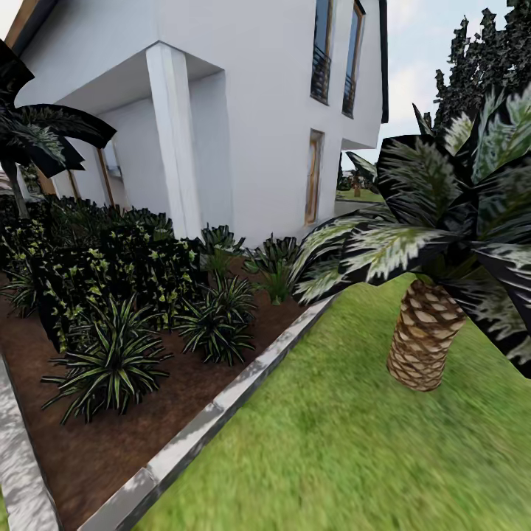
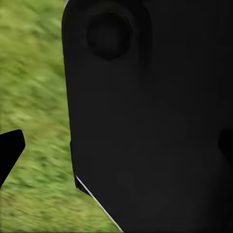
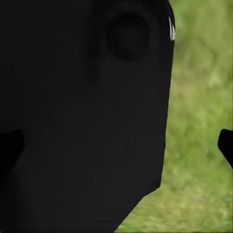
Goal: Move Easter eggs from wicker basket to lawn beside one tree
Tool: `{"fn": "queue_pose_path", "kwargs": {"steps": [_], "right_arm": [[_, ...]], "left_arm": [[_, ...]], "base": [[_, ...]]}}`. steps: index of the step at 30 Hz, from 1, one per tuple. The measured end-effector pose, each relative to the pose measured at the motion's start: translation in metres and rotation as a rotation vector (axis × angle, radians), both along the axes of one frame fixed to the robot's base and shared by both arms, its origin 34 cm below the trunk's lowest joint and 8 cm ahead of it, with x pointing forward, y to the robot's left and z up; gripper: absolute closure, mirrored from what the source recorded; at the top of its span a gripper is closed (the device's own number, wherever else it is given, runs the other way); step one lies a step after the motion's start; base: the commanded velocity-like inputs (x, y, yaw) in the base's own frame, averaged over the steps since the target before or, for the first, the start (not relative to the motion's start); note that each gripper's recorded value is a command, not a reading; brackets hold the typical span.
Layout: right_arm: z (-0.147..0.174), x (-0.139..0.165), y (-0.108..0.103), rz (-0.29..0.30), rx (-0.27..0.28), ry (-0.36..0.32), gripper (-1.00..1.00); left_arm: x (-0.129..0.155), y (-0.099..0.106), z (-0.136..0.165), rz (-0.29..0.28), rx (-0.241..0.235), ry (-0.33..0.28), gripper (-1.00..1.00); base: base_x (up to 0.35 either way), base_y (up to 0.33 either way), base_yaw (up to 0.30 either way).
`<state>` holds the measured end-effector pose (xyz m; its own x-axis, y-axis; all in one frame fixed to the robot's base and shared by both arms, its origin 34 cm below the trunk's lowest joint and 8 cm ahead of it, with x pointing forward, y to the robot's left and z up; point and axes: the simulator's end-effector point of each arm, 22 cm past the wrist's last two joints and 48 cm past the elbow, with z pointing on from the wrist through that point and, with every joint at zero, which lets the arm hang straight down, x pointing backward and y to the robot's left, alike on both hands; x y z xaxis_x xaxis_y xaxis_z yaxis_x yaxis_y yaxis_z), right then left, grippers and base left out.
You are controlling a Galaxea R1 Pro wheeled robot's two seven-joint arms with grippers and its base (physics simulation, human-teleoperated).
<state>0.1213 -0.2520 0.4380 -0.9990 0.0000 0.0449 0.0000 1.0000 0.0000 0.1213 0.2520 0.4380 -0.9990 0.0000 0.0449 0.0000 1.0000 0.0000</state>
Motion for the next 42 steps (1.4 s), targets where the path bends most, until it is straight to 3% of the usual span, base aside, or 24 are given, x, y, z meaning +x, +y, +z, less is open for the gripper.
{"fn": "queue_pose_path", "kwargs": {"steps": [2,8,11,24,42], "right_arm": [[-0.001,0.017,-0.001,0.021,0.002,-0.033,-1.00],[0.000,0.061,0.001,-0.001,0.001,-0.119,-1.00],[0.000,0.063,0.001,-0.015,-0.002,-0.131,-1.00],[0.001,0.069,-0.005,-0.019,-0.013,-0.180,-1.00],[-0.001,0.057,-0.006,-0.015,-0.013,-0.147,-1.00]], "left_arm": [[0.009,-0.011,0.000,0.017,-0.021,-0.023,-1.00],[0.030,-0.036,0.000,0.074,-0.051,-0.069,-1.00],[0.037,-0.047,0.001,0.105,-0.064,-0.081,-1.00],[0.048,-0.044,0.001,0.135,-0.059,-0.099,-1.00],[0.036,-0.043,0.000,0.140,-0.055,-0.069,-1.00]], "base": [[0.000,0.000,0.000],[0.000,0.000,0.000],[0.000,0.000,0.000],[0.000,0.000,-0.026],[0.000,0.000,-0.103]]}}
